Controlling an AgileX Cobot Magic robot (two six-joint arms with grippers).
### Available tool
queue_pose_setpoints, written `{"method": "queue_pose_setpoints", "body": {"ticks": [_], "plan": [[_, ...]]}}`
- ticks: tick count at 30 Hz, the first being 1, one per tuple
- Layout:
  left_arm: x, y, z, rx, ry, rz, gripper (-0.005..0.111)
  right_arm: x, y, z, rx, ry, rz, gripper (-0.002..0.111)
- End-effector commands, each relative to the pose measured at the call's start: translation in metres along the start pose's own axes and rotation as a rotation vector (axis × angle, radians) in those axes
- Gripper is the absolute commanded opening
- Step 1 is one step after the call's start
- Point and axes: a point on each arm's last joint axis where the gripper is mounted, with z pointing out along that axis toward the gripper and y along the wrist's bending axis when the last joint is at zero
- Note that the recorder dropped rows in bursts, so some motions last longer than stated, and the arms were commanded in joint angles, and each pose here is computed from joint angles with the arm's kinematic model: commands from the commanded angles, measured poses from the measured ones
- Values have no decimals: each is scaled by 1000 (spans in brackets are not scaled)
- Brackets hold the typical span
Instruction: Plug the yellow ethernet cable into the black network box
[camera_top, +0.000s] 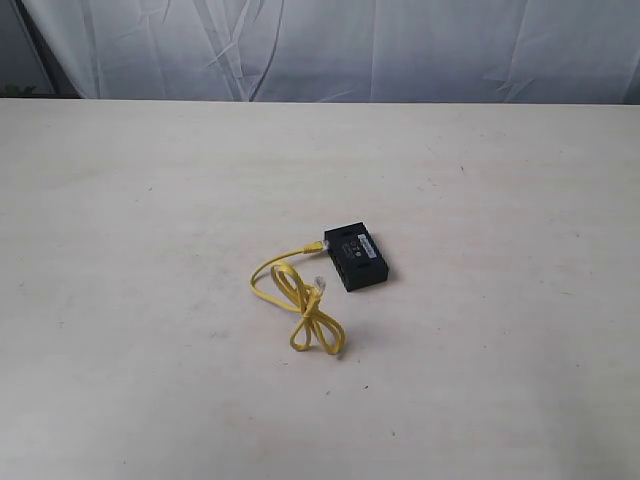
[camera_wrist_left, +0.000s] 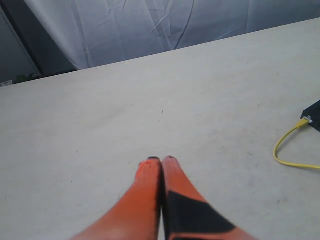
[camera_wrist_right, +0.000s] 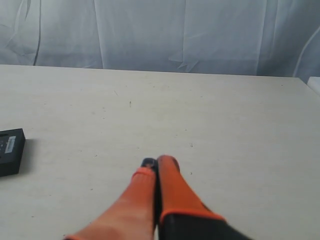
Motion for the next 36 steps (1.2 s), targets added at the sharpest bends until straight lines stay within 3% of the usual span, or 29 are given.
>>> {"method": "queue_pose_setpoints", "body": {"ticks": [1, 24, 36], "plan": [[0, 0, -1, 0, -15, -1, 0, -1, 0, 0, 7, -15, 1, -1], [0, 0, -1, 0, -15, -1, 0, -1, 0, 0, 6, -15, 55, -1], [0, 0, -1, 0, -15, -1, 0, -1, -3, 0, 38, -14, -49, -1]]}}
